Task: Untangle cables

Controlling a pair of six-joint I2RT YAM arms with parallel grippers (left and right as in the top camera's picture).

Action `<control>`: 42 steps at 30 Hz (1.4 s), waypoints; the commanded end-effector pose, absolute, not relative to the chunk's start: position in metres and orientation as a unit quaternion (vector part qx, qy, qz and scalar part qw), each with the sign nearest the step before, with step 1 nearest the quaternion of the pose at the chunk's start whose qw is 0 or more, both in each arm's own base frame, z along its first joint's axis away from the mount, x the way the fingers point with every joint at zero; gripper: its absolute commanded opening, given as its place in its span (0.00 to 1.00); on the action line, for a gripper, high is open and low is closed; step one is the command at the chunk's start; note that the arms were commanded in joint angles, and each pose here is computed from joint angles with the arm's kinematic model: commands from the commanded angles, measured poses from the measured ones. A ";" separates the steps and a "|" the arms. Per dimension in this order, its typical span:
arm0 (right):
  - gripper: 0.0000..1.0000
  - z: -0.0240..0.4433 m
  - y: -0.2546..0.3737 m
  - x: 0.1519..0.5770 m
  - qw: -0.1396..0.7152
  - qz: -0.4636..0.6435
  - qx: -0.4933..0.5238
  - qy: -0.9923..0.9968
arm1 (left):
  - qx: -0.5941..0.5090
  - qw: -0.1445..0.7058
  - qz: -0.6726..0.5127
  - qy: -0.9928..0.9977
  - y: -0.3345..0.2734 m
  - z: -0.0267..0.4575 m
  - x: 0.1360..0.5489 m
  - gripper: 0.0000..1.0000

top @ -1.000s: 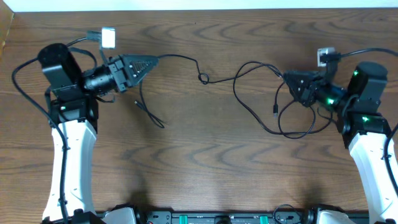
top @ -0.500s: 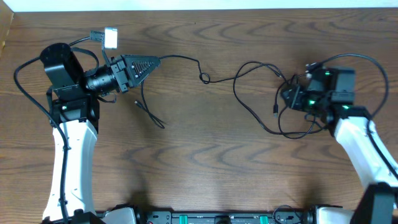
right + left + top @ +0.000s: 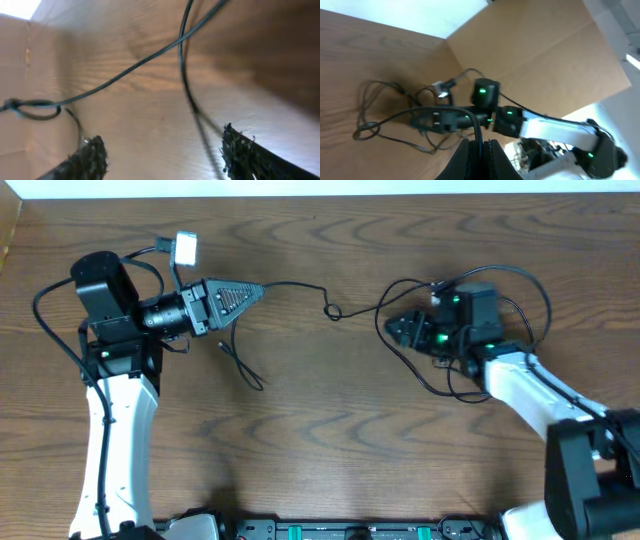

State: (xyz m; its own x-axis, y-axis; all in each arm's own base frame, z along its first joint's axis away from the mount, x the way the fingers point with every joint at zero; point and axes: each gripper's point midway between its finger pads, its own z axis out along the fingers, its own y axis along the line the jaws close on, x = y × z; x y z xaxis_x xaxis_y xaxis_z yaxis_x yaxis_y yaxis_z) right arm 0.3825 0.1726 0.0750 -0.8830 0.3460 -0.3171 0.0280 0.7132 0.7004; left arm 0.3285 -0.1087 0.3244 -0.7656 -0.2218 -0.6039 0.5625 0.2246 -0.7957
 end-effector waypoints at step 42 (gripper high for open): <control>0.01 0.131 0.224 0.426 0.318 0.404 0.074 0.854 | 0.223 0.384 -0.587 0.677 -0.120 0.360 0.284 0.08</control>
